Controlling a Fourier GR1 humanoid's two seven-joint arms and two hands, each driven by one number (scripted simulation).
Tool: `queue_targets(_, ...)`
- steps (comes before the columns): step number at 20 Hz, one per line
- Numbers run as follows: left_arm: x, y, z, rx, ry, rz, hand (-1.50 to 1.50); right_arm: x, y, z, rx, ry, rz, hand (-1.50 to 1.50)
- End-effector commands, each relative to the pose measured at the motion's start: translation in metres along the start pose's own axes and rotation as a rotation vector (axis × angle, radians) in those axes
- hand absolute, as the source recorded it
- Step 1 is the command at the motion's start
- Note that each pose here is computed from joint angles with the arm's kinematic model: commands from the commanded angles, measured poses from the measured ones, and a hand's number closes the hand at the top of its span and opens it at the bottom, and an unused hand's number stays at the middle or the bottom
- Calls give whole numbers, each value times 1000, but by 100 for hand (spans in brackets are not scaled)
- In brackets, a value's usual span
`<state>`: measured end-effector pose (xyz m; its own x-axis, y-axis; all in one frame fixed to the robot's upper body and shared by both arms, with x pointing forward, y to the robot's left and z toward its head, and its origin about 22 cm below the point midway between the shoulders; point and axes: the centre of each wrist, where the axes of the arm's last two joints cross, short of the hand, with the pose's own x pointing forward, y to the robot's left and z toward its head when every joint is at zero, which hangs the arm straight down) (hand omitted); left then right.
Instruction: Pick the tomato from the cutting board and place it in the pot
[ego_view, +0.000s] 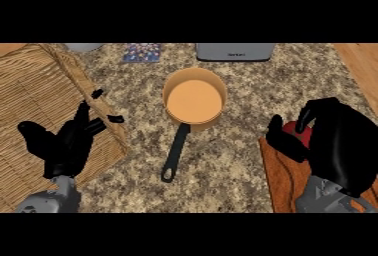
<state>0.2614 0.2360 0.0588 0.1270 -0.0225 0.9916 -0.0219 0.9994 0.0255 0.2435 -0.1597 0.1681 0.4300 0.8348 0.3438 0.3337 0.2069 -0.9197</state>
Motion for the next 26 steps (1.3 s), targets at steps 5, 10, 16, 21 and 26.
queue_targets(5, 5, -10, -4, -67, -13, -22, 0, 91, -74, 55, -217, -86, -82, 150)
queue_targets(10, 6, -18, -5, -78, -34, -9, 0, 131, -85, 36, -198, -49, -84, 150)
queue_targets(16, 4, -23, -10, -74, -31, -8, 0, 164, -93, 8, -144, 32, -111, 150)
queue_targets(21, 3, -12, -13, -68, -45, 8, 0, 187, -87, -19, -74, 64, -82, 150)
queue_targets(26, 5, -18, -12, -54, -24, 10, 0, 200, -67, -46, -1, 45, -71, 150)
